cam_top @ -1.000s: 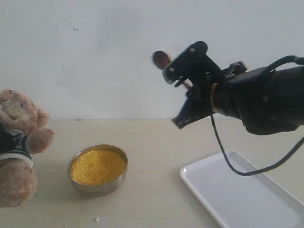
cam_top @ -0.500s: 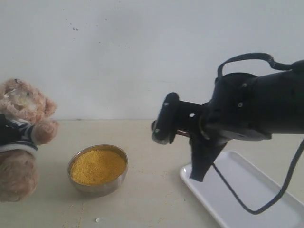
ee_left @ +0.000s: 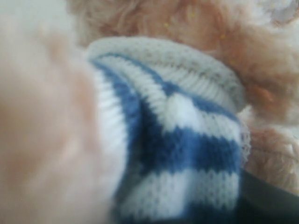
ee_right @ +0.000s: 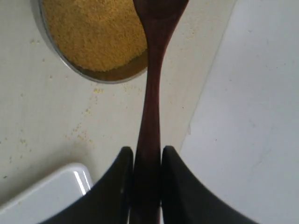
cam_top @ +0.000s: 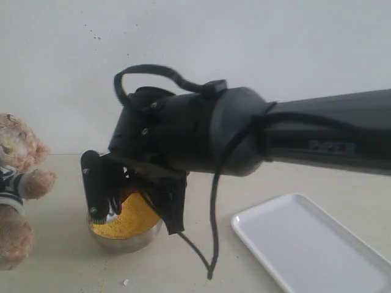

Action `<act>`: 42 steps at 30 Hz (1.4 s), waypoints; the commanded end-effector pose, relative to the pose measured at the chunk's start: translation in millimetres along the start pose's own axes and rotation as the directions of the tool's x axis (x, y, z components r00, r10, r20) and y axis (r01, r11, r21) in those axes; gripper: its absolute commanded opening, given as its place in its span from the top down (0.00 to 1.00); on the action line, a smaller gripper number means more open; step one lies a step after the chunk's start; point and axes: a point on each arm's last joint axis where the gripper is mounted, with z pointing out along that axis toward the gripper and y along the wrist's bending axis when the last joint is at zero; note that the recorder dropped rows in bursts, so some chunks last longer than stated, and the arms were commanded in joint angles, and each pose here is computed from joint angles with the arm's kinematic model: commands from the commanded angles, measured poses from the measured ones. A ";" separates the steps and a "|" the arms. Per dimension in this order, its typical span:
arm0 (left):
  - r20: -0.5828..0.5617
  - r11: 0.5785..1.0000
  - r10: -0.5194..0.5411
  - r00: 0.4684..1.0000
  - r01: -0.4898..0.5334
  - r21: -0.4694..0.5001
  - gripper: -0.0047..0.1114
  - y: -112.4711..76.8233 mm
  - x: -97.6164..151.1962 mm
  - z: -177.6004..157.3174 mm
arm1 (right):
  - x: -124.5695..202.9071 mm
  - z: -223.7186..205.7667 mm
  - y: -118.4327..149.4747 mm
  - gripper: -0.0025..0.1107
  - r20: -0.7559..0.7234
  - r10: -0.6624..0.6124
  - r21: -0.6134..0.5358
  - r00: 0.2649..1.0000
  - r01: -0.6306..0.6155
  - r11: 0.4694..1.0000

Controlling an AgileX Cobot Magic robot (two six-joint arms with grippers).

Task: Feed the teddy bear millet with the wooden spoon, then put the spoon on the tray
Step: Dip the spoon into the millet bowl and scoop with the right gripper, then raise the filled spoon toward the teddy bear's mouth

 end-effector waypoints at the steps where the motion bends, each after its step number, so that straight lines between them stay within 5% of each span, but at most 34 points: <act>1: 0.003 1.000 -0.009 1.000 0.009 0.015 0.93 -1.2 -0.2 -0.1 | -7.0 19.0 12.0 0.98 -0.097 0.015 -0.078 0.995 -0.022 0.997; 18: -0.004 0.998 0.008 1.000 -0.008 0.066 0.93 -5.5 1.5 -0.2 | -0.2 41.6 15.4 0.98 -0.027 0.309 -0.183 0.951 -0.309 0.933; 32: -0.008 0.997 0.028 1.000 -0.027 0.073 0.93 -5.8 3.3 -0.2 | 48.0 40.4 -5.4 0.98 -0.040 0.686 -0.399 0.726 -0.641 0.656; 42: -0.084 0.984 -0.028 0.996 0.043 0.174 0.93 -10.8 26.4 -1.9 | 57.7 3.9 -18.2 0.98 -0.013 0.728 -0.457 0.685 -0.652 0.605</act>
